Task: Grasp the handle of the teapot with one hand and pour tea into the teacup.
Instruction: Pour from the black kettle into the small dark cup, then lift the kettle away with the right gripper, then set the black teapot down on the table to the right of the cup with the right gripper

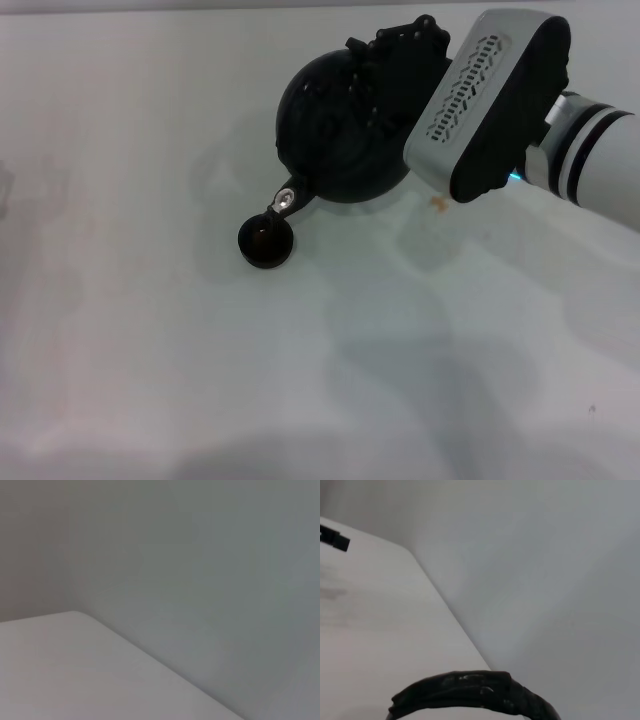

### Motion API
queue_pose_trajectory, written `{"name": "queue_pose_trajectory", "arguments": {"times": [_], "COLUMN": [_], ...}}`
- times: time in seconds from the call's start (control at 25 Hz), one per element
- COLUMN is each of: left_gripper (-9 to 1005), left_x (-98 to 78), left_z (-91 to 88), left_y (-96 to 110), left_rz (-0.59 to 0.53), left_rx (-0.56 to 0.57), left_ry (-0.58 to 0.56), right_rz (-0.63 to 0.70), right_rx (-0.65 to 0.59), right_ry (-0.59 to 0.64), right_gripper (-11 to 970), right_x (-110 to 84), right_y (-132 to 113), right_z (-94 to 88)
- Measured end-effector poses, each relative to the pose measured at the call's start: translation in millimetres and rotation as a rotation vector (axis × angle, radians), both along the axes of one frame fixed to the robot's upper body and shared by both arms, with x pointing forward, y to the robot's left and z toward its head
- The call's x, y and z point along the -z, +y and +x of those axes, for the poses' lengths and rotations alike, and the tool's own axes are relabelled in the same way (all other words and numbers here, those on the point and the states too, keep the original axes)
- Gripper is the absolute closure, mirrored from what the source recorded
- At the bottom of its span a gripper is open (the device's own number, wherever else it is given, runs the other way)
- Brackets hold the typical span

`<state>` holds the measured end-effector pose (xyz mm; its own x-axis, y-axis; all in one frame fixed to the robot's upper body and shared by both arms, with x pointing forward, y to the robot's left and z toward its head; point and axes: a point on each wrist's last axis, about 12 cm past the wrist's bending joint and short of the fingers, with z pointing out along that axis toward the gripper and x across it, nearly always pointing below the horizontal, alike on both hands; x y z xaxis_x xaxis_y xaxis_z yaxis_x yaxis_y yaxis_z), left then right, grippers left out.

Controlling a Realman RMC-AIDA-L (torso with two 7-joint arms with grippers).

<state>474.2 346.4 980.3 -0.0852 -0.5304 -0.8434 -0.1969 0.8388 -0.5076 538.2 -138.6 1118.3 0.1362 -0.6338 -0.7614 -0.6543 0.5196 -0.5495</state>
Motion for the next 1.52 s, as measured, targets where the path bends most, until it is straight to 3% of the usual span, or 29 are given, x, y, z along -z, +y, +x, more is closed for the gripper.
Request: {"name": "queue_pose_trajectory", "arguments": {"times": [0.64,1.32,1.52], "left_gripper": [107,106,106], "left_x": [0.0,-2.2,-3.4], "left_z": [0.0,2.4,4.3], "left_y": [0.0,0.4,1.0], "left_rz": [0.0,0.004,0.002], "left_rx": [0.0,0.004,-0.003], "left_ry": [0.0,-0.012,-0.017], "right_rz": [0.215,0.495,0.515], "right_rx": [0.101,0.341,0.396], "right_ry": [0.142,0.403,0.444], "right_gripper": [811,812,812], "right_x": [0.4,23.7,34.6], "right_y": [-13.8,-85.5,-100.7], "right_z": [-1.4,-15.7,-16.7]}}
